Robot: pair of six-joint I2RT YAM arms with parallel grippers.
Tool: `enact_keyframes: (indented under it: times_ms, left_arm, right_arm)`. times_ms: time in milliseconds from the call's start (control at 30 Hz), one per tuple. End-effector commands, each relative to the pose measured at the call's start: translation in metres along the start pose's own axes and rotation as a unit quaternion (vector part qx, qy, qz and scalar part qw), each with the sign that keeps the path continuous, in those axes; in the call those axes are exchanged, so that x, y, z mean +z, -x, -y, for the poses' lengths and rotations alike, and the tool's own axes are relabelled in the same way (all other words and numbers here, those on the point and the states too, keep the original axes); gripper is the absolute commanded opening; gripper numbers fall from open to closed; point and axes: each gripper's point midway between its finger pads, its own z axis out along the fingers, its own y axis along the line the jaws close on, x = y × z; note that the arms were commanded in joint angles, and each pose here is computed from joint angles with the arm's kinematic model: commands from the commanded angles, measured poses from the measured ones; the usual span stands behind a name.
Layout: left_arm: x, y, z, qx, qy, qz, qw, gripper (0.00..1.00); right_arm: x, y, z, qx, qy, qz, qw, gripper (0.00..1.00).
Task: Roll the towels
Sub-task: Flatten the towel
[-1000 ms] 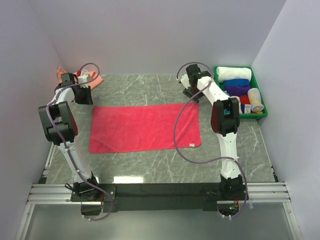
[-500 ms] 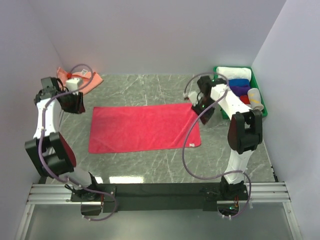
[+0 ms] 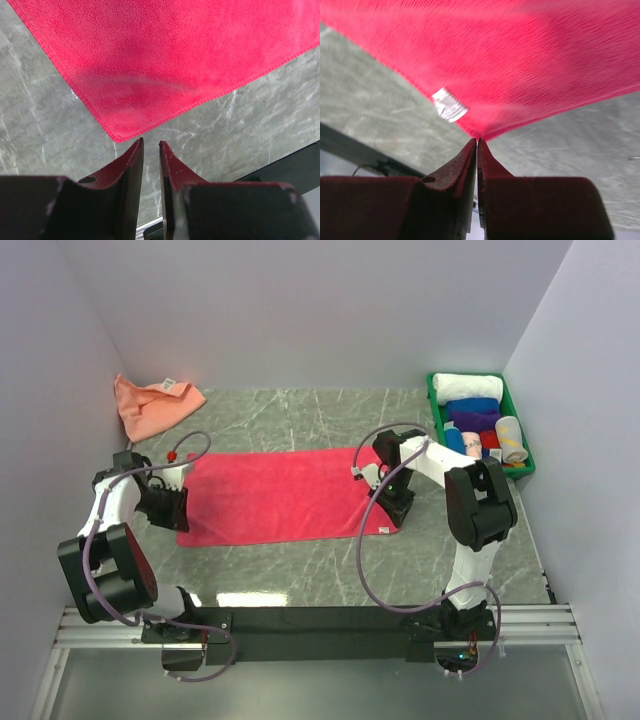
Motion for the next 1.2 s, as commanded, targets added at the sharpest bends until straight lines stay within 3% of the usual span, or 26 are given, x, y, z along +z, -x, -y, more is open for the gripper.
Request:
enact_keyframes:
  times_ms: [0, 367, 867, 1000, 1167]
  left_arm:
    - [-0.008, 0.004, 0.003, 0.022, 0.008, 0.021, 1.000, 0.25]
    - [0.003, -0.013, -0.007, 0.024, 0.030, -0.007, 0.999, 0.23]
    - [0.039, -0.027, -0.013, -0.042, 0.018, -0.026, 0.999, 0.16]
    - [0.047, -0.038, -0.027, -0.057, 0.050, -0.049, 0.996, 0.11]
    - [0.029, -0.052, -0.056, -0.048, 0.125, -0.092, 0.987, 0.06]
  right_arm:
    - [0.004, 0.012, 0.012, 0.019, -0.029, 0.022, 0.999, 0.10]
    - [0.036, -0.019, 0.005, 0.021, -0.028, -0.023, 0.999, 0.09]
    - [0.044, -0.034, 0.006, 0.018, -0.042, -0.042, 0.998, 0.08]
    - [0.046, -0.039, 0.008, 0.018, -0.045, -0.050, 0.998, 0.08]
    - [0.049, -0.056, 0.013, 0.022, -0.052, -0.075, 0.996, 0.07]
